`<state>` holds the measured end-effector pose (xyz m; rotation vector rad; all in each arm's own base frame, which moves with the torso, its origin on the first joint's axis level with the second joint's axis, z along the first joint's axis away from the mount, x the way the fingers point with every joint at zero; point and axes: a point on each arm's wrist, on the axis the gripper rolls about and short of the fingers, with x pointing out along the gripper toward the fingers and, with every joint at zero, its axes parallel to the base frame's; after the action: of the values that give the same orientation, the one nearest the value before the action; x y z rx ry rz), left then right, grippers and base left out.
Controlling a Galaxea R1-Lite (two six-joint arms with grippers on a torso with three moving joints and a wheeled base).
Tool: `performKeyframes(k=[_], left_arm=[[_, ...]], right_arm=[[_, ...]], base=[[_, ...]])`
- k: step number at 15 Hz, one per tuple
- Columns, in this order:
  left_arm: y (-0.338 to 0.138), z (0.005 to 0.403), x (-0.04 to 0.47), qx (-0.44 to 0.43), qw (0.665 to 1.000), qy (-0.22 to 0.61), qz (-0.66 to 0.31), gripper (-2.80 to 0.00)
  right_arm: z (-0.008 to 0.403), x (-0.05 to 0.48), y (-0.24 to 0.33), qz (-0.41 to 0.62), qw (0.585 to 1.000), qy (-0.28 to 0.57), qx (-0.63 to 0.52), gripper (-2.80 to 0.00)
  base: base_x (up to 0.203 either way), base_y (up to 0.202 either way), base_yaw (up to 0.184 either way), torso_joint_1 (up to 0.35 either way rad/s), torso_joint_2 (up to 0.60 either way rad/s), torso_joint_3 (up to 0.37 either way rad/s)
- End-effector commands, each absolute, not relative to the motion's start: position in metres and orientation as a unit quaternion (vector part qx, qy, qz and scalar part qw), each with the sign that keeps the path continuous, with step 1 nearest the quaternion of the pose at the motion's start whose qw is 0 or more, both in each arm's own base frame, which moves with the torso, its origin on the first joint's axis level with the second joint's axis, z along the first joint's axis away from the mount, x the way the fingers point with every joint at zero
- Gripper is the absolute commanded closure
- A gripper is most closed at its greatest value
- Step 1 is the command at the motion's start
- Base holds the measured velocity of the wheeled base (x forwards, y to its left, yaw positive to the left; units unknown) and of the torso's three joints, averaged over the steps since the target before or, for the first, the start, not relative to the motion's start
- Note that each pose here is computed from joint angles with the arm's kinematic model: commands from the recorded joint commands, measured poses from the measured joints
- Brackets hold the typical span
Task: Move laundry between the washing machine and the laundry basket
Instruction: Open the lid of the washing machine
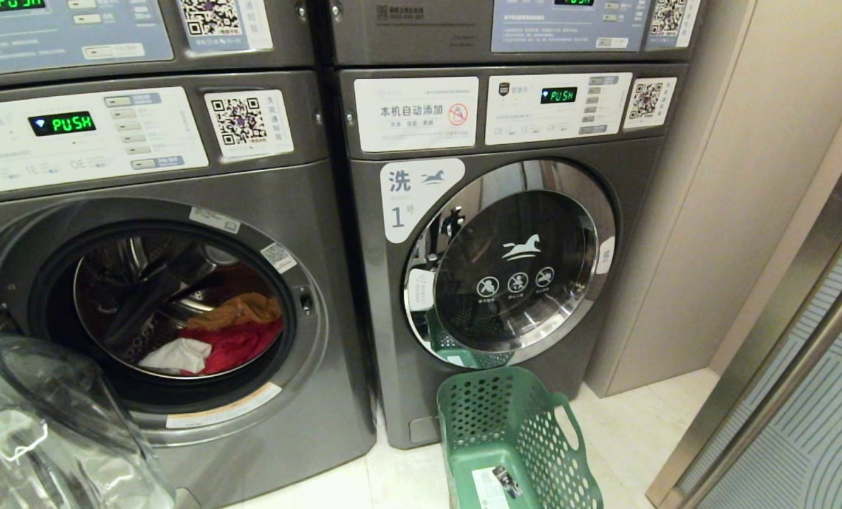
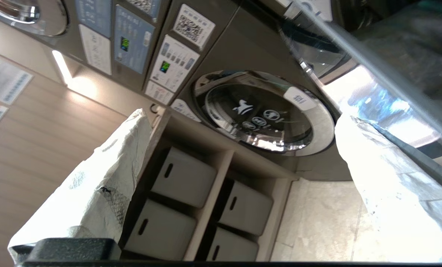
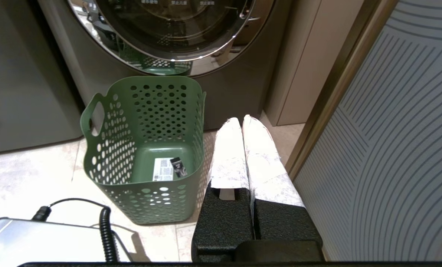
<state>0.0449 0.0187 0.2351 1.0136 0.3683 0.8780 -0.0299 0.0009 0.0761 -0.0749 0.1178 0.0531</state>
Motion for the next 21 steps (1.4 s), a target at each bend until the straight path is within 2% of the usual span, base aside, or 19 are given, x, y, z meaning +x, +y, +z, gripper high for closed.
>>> performKeyframes(k=[1,4,6,10,21], left_arm=[[0.02,0.236,0.033,0.459,0.757,0.166,0.434,-2.8],[0.02,0.231,0.029,0.461,0.751,0.173,0.44,-2.8],[0.019,0.23,0.027,0.462,0.765,0.148,0.424,-2.8],[0.019,0.225,0.025,0.395,0.803,0.084,0.438,-2.8],[0.017,0.221,0.029,0.41,0.822,0.052,0.391,-2.8]], right_arm=[[0.076,-0.03,0.001,0.028,0.997,0.06,-0.038,0.0],[0.076,-0.03,0.001,0.027,0.997,0.06,-0.038,0.0],[0.076,-0.03,0.001,0.027,0.997,0.06,-0.038,0.0],[0.076,-0.03,0.001,0.027,0.997,0.06,-0.038,0.0],[0.076,-0.03,0.001,0.027,0.997,0.06,-0.038,0.0]], base=[[0.0,0.0,0.0,0.0,0.0,0.0],[0.0,0.0,0.0,0.0,0.0,0.0],[0.0,0.0,0.0,0.0,0.0,0.0],[0.0,0.0,0.0,0.0,0.0,0.0],[-0.026,0.0,0.0,0.001,0.0,0.001]])
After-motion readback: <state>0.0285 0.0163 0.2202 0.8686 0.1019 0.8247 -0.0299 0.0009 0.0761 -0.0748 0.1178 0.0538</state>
